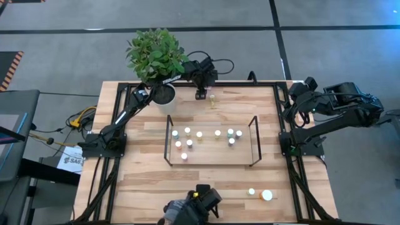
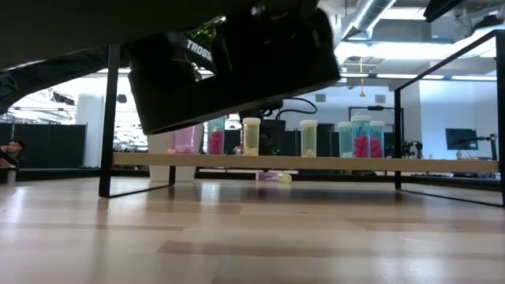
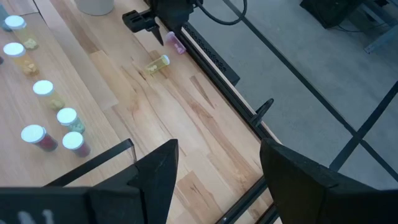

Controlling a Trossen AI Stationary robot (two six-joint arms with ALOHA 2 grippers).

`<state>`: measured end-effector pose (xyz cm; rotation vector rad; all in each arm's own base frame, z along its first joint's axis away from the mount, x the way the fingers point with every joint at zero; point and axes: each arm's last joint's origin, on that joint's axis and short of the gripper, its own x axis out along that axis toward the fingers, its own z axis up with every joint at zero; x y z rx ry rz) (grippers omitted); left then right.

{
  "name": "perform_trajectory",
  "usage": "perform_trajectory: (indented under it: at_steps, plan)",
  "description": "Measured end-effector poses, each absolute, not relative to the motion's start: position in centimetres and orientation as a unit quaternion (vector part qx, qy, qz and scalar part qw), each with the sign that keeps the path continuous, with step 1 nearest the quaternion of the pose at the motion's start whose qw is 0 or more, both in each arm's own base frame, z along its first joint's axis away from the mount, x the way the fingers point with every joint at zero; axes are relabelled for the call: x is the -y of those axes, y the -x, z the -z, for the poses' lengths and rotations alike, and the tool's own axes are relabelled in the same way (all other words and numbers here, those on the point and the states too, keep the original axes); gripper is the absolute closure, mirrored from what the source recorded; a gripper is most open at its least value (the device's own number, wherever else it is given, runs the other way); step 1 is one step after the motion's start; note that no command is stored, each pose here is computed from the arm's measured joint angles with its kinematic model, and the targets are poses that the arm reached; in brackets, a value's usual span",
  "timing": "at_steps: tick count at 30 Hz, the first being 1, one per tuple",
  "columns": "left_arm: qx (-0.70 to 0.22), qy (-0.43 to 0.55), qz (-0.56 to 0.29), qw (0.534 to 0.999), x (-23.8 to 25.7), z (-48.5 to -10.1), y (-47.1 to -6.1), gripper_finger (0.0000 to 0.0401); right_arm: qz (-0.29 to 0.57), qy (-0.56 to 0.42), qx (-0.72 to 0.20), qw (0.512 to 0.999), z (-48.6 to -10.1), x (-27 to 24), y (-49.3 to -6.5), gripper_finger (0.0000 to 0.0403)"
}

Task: Pick and place medicine bottles onto shelf by color
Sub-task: Put the pink pill bottle on the shelf

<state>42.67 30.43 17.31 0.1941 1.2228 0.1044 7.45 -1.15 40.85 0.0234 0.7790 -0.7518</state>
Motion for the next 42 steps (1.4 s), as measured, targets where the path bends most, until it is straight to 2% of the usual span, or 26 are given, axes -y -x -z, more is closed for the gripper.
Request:
perform_trajectory:
  at_steps: [15,27,42]
  plan:
    - [-0.576,-0.078,-0.059,0.812,-31.1,-16.9,-42.3,0.0179,0.358,-0.011,-0.371,0.857,-40.8,1.1,-7.5,0.0153]
    - [-0.578,-0.02,-0.035,0.815,-31.1,-15.2,-42.2,0.0181,0.358,-0.011,-0.371,0.857,-40.8,1.1,-7.5,0.0153]
    - [-0.571,-0.008,-0.047,0.82,-31.2,-15.0,-42.4,0.0238,0.358,-0.011,-0.371,0.857,-40.8,1.1,-7.4,0.0153]
